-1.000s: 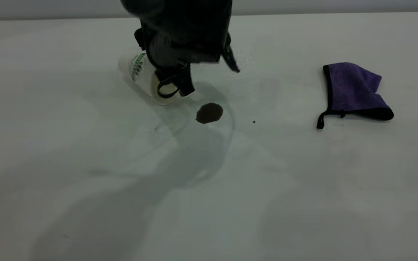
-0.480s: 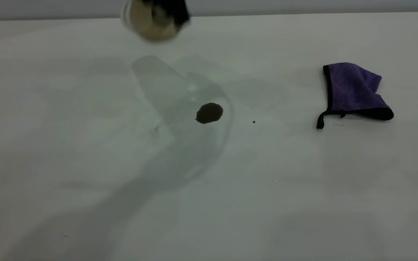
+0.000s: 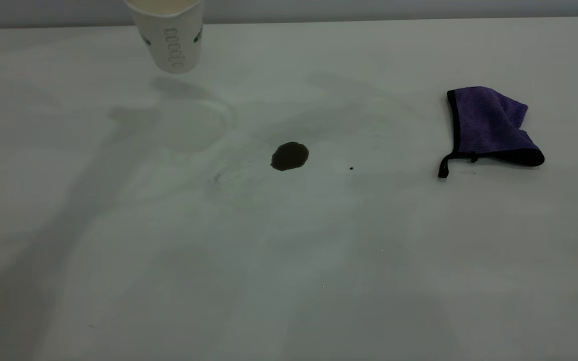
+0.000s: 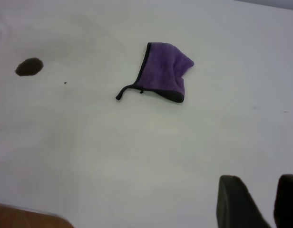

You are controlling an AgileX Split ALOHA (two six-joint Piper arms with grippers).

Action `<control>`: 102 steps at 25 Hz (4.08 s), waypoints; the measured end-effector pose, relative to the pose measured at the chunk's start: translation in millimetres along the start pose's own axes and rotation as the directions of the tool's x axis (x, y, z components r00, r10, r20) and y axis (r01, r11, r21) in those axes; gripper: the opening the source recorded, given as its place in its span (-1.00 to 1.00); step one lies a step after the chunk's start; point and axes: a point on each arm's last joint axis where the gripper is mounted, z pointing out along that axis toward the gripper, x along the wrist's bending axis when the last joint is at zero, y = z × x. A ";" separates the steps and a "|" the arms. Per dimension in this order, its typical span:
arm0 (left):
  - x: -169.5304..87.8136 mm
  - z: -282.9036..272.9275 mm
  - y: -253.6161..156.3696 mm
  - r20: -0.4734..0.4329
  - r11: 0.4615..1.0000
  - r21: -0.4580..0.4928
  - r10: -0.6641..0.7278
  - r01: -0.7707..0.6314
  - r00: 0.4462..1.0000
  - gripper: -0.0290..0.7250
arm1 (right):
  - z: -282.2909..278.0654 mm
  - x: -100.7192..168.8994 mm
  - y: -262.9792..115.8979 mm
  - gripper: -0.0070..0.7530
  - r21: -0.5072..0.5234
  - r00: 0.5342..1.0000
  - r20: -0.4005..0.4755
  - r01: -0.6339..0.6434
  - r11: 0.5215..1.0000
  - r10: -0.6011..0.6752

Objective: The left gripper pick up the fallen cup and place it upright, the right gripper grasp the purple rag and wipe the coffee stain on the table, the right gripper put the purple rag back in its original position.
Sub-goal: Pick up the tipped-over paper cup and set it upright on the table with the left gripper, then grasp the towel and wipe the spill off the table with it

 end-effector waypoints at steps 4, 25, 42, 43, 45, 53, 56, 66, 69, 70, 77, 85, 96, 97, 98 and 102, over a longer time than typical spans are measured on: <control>27.9 26.0 -8.2 0.117 0.996 0.036 -0.087 0.084 0.989 -0.88 | 0.0 0.0 0.0 -0.36 0.000 1.000 0.000 0.000 1.000 0.000; 31.4 87.8 -14.9 0.187 0.990 0.097 -0.117 0.100 0.975 0.56 | 0.0 0.0 0.0 -0.36 0.000 1.000 0.000 0.000 1.000 0.000; 41.9 -228.8 -21.4 -0.003 0.957 -0.290 -0.030 0.028 1.000 0.51 | 0.0 0.0 0.0 -0.36 0.000 1.000 0.000 0.000 1.000 0.000; 39.5 -247.6 -31.7 -0.010 0.945 -0.324 -0.044 0.039 0.999 0.49 | 0.0 0.0 0.0 -0.36 0.000 1.000 0.000 0.000 1.000 0.000; 32.9 -272.7 -57.2 -0.013 0.933 -0.355 -0.061 0.052 0.998 0.44 | 0.0 0.0 0.0 -0.36 0.000 1.000 0.000 0.000 1.000 0.000; -1.2 -313.4 -192.2 -0.025 0.917 -0.394 -0.067 0.052 0.997 0.35 | 0.0 0.0 0.0 -0.36 0.000 1.000 0.000 0.000 1.000 0.000; -13.4 -318.3 -242.3 -0.033 0.898 -0.435 -0.086 0.063 0.996 0.34 | 0.0 0.0 0.0 -0.36 0.000 1.000 0.000 0.000 1.000 0.000; -45.9 -271.5 -377.6 -0.007 0.819 -0.541 -0.233 0.192 0.973 0.34 | 0.0 0.0 0.0 -0.36 0.000 1.000 0.000 0.000 1.000 0.000; -48.1 -251.2 -387.2 -0.026 0.825 -0.516 -0.287 0.233 0.958 0.34 | 0.0 0.0 0.0 -0.36 0.000 1.000 0.000 0.000 1.000 0.000; -48.4 -242.6 -389.2 -0.033 0.831 -0.499 -0.301 0.246 0.953 0.34 | 0.0 0.0 0.0 -0.36 0.000 1.000 0.000 0.000 1.000 0.000; -55.2 -195.5 -411.7 -0.039 0.830 -0.491 -0.323 0.263 0.946 0.34 | 0.0 0.0 0.0 -0.36 0.000 1.000 0.000 0.000 1.000 0.000; -57.8 -191.6 -426.9 -0.068 0.782 -0.571 -0.347 0.248 0.936 0.34 | 0.0 0.0 0.0 -0.36 0.000 1.000 0.000 0.000 1.000 0.000; -56.8 -191.7 -427.3 -0.066 0.775 -0.572 -0.370 0.269 0.927 0.34 | 0.0 0.0 0.0 -0.36 0.000 1.000 0.000 0.000 1.000 0.000; -56.8 -191.7 -427.3 -0.066 0.775 -0.572 -0.370 0.269 0.927 0.34 | 0.0 0.0 0.0 -0.36 0.000 1.000 0.000 0.000 1.000 0.000; -56.8 -191.7 -427.3 -0.066 0.775 -0.572 -0.370 0.269 0.927 0.34 | 0.0 0.0 0.0 -0.36 0.000 1.000 0.000 0.000 1.000 0.000; -56.8 -191.7 -427.3 -0.066 0.775 -0.572 -0.370 0.269 0.927 0.34 | 0.0 0.0 0.0 -0.36 0.000 1.000 0.000 0.000 1.000 0.000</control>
